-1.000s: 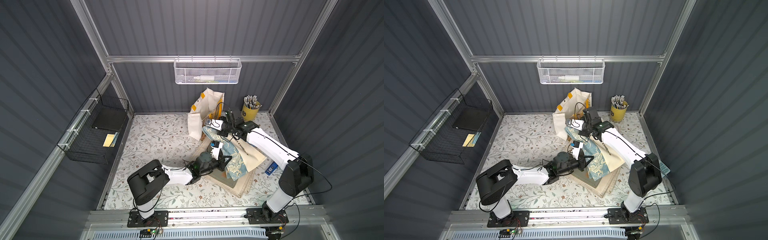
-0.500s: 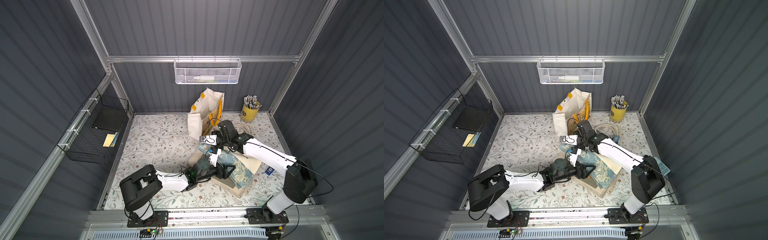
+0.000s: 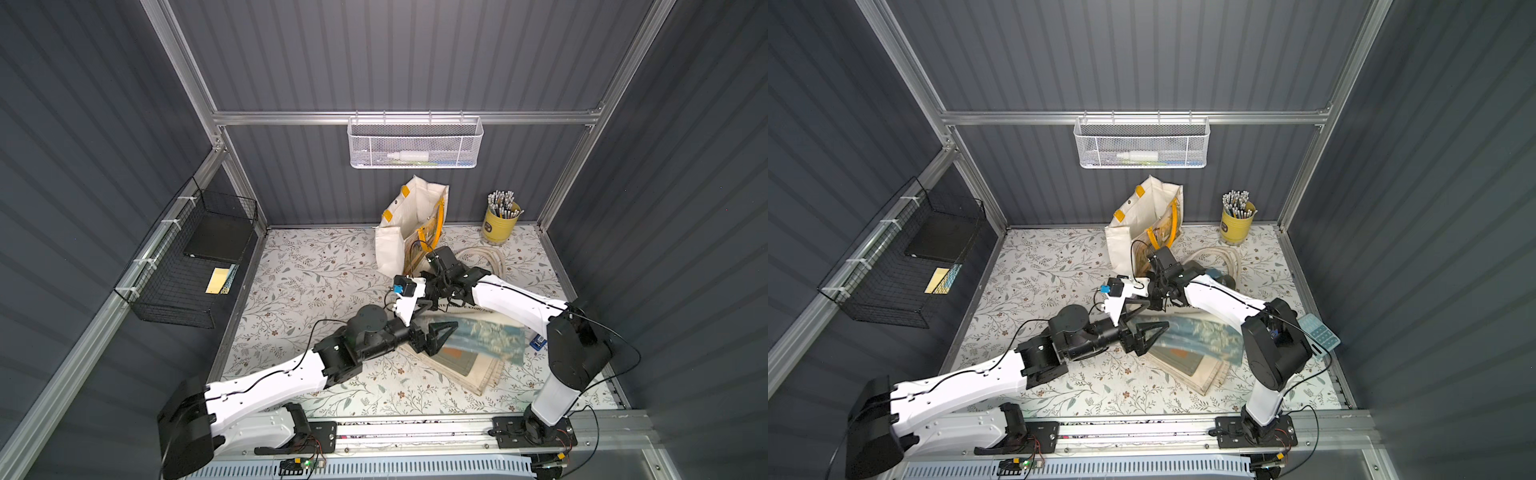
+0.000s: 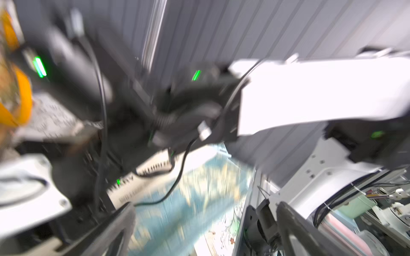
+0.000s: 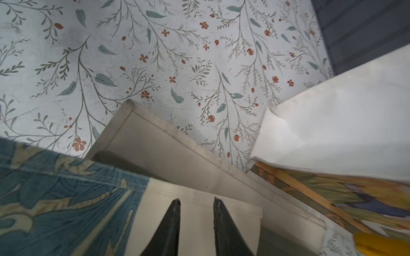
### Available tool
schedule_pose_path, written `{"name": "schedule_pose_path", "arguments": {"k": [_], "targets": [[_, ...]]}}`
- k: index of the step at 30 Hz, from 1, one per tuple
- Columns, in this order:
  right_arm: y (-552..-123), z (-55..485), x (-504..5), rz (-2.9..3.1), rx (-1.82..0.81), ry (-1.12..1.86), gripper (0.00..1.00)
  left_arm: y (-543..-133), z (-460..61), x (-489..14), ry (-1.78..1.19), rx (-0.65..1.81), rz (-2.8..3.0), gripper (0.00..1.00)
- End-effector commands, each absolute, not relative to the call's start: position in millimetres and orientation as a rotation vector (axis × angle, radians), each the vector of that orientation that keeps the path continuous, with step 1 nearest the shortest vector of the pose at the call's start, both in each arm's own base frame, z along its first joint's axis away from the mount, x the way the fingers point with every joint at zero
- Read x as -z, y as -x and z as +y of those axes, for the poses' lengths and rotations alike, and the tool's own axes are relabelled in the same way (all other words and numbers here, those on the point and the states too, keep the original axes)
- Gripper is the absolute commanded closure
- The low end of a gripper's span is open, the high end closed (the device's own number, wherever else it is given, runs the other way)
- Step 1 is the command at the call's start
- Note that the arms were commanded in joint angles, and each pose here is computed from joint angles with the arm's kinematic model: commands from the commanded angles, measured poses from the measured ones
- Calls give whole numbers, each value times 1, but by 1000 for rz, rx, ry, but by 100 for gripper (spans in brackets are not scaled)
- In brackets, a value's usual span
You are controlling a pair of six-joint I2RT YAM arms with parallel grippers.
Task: Put away the canvas bag
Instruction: Place the canvas bag at the center of the board, then adjust the canvas bag at the center of the board.
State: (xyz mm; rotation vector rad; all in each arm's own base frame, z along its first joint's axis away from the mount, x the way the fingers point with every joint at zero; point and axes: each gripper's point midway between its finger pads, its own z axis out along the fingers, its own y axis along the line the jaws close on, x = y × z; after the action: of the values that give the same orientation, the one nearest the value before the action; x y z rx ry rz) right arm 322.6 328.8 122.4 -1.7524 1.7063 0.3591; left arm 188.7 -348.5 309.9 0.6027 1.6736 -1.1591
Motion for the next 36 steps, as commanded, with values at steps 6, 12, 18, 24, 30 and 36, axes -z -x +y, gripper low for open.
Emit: {"name": "schedule_pose_path", "arguments": {"k": [6,12,18,24,30,36], "targets": [[-344,336,-116,2024,-420,1494,70,-208,-325,-263,-737,770,1816,0],[-386,321,-202,2096,-559,1048,66,-227,-320,-232,-792,527,2016,1],[-396,268,-262,2025,-687,690,57,-272,-268,-237,-490,596,2110,1],[-396,163,-267,2136,-479,239,50,-312,-274,-190,-452,896,2483,3],[-357,91,-242,2170,-407,-21,45,-318,-318,-161,-607,1196,2649,26],[-339,67,-215,2226,-342,-84,45,-323,-309,-114,-618,1053,2827,38]]}}
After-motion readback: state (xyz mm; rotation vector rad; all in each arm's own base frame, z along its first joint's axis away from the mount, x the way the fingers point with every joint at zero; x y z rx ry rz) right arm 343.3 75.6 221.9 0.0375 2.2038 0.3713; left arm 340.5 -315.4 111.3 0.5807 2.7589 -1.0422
